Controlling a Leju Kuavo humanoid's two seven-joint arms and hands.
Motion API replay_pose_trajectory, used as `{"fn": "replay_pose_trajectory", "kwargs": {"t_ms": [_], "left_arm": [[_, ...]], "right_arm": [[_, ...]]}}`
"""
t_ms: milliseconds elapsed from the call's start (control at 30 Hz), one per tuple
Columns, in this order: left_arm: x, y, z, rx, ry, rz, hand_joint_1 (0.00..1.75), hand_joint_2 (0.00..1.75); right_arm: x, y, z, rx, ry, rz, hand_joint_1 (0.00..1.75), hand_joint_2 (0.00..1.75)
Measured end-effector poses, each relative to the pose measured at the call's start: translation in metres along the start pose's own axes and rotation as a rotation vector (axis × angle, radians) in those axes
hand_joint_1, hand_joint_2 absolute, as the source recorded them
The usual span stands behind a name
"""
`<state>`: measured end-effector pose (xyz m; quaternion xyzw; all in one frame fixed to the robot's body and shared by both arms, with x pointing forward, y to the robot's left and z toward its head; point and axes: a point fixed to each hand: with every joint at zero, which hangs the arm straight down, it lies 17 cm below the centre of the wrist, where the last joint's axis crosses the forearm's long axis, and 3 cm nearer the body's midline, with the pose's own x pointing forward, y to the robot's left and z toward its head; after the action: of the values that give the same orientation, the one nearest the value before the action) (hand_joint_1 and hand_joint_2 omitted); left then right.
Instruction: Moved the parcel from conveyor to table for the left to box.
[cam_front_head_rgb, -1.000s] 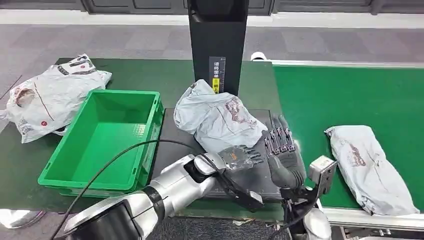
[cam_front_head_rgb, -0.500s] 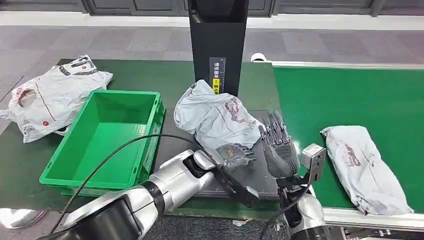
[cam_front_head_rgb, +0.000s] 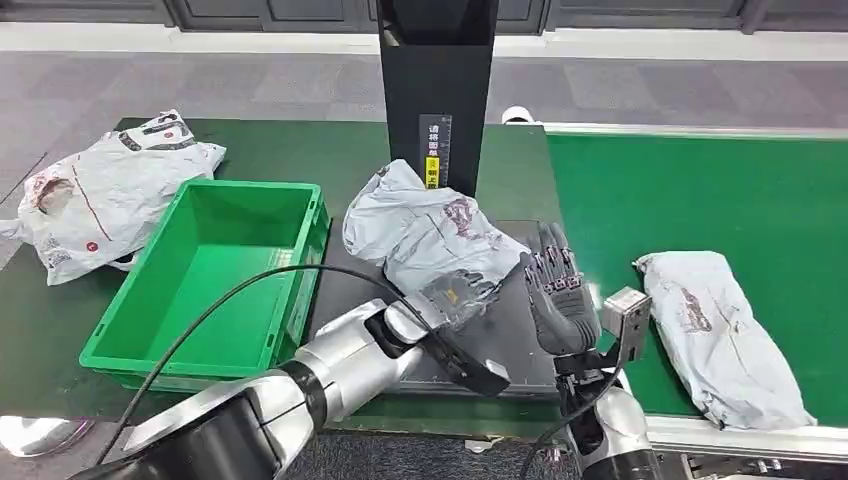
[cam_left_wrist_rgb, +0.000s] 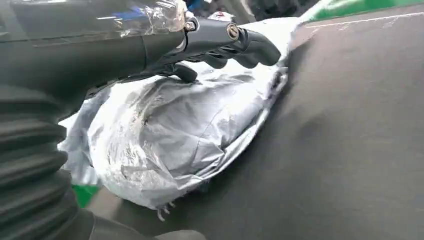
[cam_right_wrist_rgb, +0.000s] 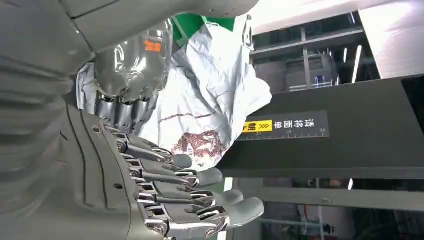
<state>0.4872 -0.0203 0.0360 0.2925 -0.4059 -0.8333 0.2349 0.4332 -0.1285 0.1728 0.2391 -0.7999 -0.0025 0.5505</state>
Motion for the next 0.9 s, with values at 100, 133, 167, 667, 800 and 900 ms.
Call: {"fn": "replay_pose_trajectory", "kwargs": {"t_ms": [100, 133, 167, 667, 800, 900], "left_arm": [[-0.022, 0.006, 0.000, 0.041, 0.118, -0.054, 0.00, 1.75], [-0.031, 0.006, 0.001, 0.050, 0.157, -0.068, 0.00, 1.75], [-0.038, 0.006, 0.002, 0.058, 0.190, -0.078, 0.00, 1.75], [-0.086, 0.051, 0.022, 0.358, 0.443, -0.160, 0.00, 1.75], [-0.086, 0.047, 0.022, 0.352, 0.444, -0.168, 0.00, 1.75], [-0.086, 0.044, 0.022, 0.347, 0.444, -0.169, 0.00, 1.75]], "right_arm": [[-0.001, -0.001, 0.002, -0.005, 0.004, -0.009, 0.00, 1.75], [-0.002, -0.001, 0.004, -0.006, 0.010, -0.011, 0.00, 1.75], [-0.003, -0.001, 0.005, -0.007, 0.014, -0.013, 0.00, 1.75], [-0.001, 0.007, 0.006, 0.006, 0.029, -0.017, 0.00, 1.75], [0.003, 0.007, 0.005, 0.008, 0.021, -0.016, 0.00, 1.75], [0.004, 0.008, 0.005, 0.008, 0.018, -0.017, 0.00, 1.75]]}}
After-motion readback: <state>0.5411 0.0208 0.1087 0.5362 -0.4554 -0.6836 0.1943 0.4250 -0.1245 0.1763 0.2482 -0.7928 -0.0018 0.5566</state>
